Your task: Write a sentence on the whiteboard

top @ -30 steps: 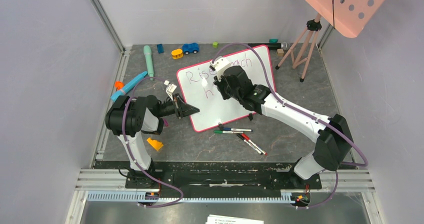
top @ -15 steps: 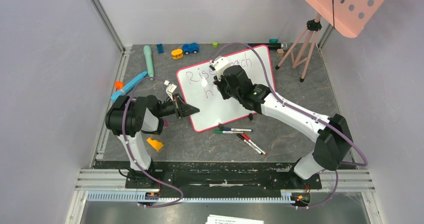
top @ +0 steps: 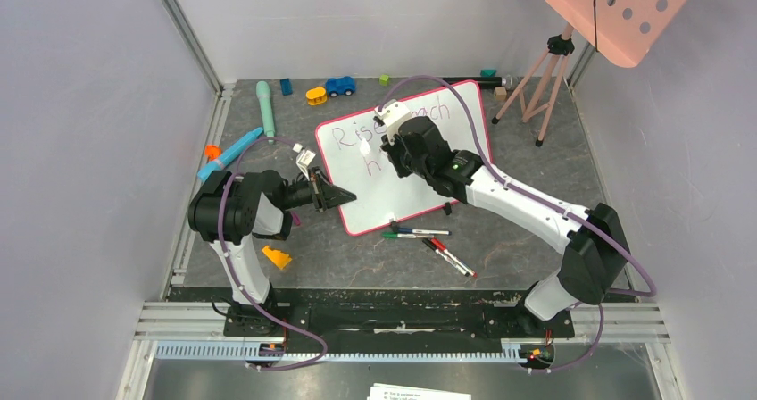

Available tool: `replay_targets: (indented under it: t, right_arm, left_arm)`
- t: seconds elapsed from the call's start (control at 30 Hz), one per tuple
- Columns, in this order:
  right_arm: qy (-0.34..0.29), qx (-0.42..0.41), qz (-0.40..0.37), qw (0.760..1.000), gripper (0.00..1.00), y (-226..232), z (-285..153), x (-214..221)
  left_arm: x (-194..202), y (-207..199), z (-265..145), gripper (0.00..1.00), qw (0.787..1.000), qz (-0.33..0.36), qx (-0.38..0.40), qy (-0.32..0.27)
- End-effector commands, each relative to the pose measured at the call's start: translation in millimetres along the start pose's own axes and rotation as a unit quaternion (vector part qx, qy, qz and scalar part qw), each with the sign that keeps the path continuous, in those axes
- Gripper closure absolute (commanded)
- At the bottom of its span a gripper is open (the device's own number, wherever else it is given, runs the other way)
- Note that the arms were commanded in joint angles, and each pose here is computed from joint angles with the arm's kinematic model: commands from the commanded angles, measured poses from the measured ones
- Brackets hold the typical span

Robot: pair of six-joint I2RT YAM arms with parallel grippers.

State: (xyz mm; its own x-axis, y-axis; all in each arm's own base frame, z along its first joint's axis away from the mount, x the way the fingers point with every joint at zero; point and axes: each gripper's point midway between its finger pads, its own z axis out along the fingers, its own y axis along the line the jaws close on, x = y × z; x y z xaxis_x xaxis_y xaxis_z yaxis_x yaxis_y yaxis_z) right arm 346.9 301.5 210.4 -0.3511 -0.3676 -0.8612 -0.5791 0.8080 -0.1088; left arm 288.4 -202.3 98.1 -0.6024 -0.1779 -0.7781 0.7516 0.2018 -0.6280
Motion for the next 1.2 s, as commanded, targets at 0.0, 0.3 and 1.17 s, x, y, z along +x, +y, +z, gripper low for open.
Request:
replay_targets:
  t: [0.0, 0.3, 1.17]
  right_arm:
    - [-0.031, 0.024, 0.013, 0.999, 1.0, -12.1, 1.8, -23.6]
    - [-0.036, 0.025, 0.015, 0.999, 1.0, -13.5, 2.5, -30.0]
    - [-0.057, -0.024, 0.015, 0.998, 1.0, -2.0, -25.7, -26.1]
  left_arm:
    - [5.9, -13.7, 2.3, 0.93, 0.995, 0.088, 0.045, 0.02]
    - [5.6, -13.4, 2.4, 0.93, 0.995, 0.089, 0.044, 0.02]
    - [5.3, -13.5, 2.3, 0.93, 0.995, 0.089, 0.044, 0.02]
